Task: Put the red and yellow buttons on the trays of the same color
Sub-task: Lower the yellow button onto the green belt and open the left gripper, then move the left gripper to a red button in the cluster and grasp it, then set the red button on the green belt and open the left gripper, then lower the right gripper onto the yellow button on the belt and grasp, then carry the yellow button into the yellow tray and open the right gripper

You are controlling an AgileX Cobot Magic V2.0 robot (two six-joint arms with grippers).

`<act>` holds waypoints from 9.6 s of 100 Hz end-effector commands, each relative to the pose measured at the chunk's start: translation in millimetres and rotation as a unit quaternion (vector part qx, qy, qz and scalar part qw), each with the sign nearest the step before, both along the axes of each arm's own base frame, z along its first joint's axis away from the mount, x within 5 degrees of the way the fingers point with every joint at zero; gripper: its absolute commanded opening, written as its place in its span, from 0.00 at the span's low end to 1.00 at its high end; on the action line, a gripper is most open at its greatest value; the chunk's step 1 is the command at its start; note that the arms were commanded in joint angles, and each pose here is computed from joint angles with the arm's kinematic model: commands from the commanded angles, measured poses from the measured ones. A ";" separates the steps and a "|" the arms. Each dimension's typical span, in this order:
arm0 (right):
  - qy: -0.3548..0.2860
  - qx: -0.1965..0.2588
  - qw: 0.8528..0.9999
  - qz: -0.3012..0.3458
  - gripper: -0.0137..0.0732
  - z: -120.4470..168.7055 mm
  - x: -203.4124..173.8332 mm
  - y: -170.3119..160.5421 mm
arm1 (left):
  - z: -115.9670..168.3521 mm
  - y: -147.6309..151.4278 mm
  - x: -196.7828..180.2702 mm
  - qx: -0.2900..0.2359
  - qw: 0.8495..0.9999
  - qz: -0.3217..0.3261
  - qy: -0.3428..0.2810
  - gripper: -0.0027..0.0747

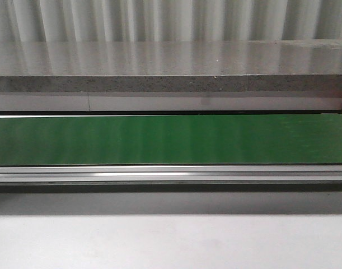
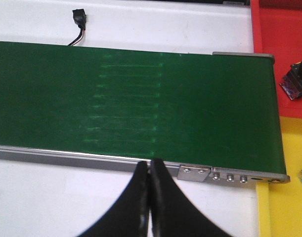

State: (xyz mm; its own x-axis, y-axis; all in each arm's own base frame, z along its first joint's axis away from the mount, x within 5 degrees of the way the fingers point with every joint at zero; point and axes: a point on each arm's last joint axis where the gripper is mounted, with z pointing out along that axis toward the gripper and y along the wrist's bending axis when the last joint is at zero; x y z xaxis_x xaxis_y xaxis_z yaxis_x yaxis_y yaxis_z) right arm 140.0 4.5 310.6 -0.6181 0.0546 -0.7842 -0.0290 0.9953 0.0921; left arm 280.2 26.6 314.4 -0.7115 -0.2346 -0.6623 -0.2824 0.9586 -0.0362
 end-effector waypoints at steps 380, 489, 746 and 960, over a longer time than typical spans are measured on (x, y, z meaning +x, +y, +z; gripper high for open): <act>-0.042 -0.002 0.999 -0.003 0.08 12.6 2.1 -0.6 | -84.3 135.1 7.2 -0.076 0.975 0.207 0.004 0.01; -0.042 -0.002 0.999 -0.003 0.08 12.6 2.1 -0.6 | -50.1 -6.1 26.4 -0.055 0.998 -0.027 0.010 0.02; -0.028 -0.001 1.000 -0.001 0.40 10.6 0.7 -0.1 | -2.8 -40.0 -192.1 0.018 0.945 -0.193 -0.263 0.01; 0.074 0.008 0.996 -0.044 0.24 56.0 129.5 -52.7 | -0.6 -40.4 -191.5 0.016 0.942 -0.193 -0.275 0.01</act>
